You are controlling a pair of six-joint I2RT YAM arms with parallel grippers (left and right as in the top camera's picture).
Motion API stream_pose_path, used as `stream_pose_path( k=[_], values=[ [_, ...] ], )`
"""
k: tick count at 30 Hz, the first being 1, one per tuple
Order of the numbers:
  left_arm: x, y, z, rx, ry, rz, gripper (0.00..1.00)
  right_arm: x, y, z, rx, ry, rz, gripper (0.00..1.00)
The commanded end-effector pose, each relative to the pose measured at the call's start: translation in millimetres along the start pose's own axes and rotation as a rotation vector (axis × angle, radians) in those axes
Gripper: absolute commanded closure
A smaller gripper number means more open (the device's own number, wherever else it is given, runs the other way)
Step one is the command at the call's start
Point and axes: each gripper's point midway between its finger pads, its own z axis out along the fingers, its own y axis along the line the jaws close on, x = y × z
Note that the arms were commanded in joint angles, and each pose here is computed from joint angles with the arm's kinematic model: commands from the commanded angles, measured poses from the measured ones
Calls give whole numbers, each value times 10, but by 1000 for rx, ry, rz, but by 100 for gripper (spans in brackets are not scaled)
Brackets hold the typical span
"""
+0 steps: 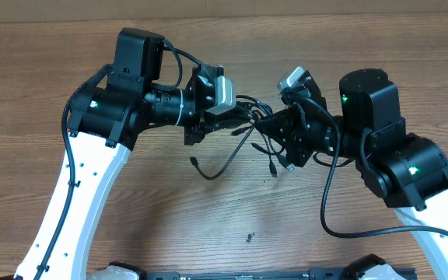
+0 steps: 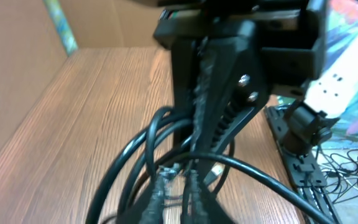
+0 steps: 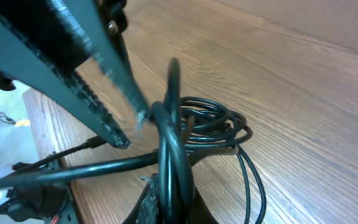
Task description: Untangle cables
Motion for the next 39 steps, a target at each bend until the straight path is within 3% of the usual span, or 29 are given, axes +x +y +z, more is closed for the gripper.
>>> stream_pose_path(
  k=[1,2,5,8,14,22,26,29,33,38,39],
  values=[
    [96,109,-1,-55,53,-28,74,-98,84,-68,-19,-34,-39,96],
    [93,113,-1,-56,52,-26,65,-99,84,-68,-19,-35,-39,96],
    [65,132,-1,-61,41,-32,63,-98,88,-68,-22,-35,-39,96],
    [4,146,6,-60,17,-40,47,-100,117,-69,-38,-36,-40,96],
    [-37,153,10,-58,2,-40,43,-101,152,-71,-59,-37,-40,96],
    [-167,-64,128,51,-55,-29,37,-103,170,-72,-69,-38,-48,96],
    [-198,-159,213,84,-54,-18,43,-105,168,-72,-67,-39,-48,96],
    [-213,-208,258,100,-51,-11,55,-103,162,-71,-64,-38,-48,96],
    [-194,-189,260,88,-41,-10,93,-100,163,-71,-65,-37,-47,96],
    [-157,-157,258,70,-23,-16,96,-102,162,-71,-64,-38,-48,96],
    [-122,-117,260,46,-2,-16,91,-100,163,-71,-65,-37,-47,96]
  ],
)
